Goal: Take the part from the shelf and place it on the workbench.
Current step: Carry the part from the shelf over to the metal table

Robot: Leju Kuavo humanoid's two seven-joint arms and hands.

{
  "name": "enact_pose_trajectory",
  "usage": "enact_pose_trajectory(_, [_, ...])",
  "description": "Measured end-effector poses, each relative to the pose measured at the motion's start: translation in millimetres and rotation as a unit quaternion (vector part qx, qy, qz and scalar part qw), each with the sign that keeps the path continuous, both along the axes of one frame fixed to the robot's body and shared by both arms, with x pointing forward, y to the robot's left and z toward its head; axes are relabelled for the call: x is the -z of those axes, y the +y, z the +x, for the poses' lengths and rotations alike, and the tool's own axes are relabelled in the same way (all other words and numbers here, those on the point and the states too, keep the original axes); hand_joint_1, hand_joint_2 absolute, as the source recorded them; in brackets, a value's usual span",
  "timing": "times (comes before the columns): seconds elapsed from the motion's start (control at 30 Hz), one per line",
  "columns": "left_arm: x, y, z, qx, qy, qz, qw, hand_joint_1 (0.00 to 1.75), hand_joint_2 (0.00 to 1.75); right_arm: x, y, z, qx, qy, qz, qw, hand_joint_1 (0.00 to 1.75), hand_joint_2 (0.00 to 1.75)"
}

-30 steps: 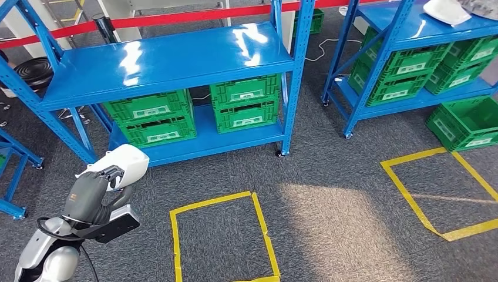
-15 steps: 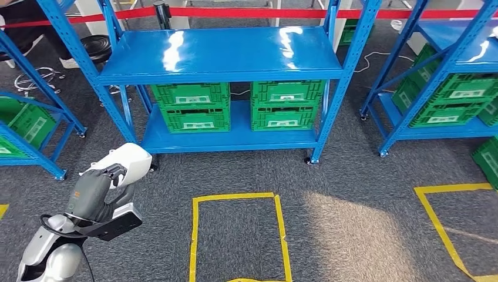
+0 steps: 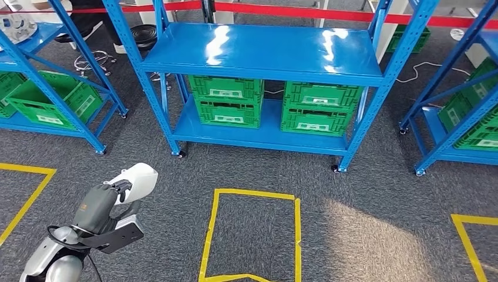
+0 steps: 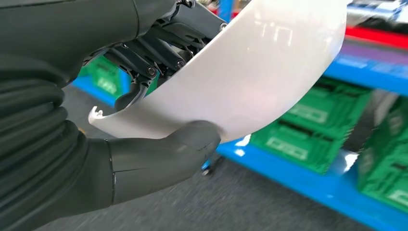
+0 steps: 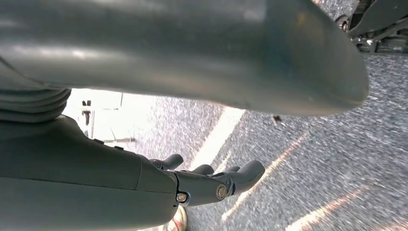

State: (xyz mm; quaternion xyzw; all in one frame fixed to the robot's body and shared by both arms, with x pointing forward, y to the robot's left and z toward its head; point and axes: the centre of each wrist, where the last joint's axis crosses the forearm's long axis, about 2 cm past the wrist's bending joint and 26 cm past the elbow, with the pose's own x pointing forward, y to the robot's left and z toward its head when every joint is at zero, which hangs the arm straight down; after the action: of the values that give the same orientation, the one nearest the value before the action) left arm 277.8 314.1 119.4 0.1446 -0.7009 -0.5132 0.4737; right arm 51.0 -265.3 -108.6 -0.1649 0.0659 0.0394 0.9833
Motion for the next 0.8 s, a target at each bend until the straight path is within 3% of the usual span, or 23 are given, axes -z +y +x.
enact_pose_trajectory(0.2, [16.8,21,-19.2,-0.017,0.049,0.026,0.998,1.62,1.75,0,0,2,0.001,-0.003,-0.006,1.000,0.00,0.00])
enact_pose_trajectory(0.43, [24.7,27,-23.0,-0.016,0.076,0.029,0.997,1.62,1.75,0,-1,0,0.005,-0.002,-0.012,1.000,0.00,0.00])
enact_pose_trajectory(0.8, [29.2,26,-18.7,-0.031,0.039,0.026,0.998,1.62,1.75,0,-1,-4,0.008,0.011,-0.014,1.000,0.00,0.00])
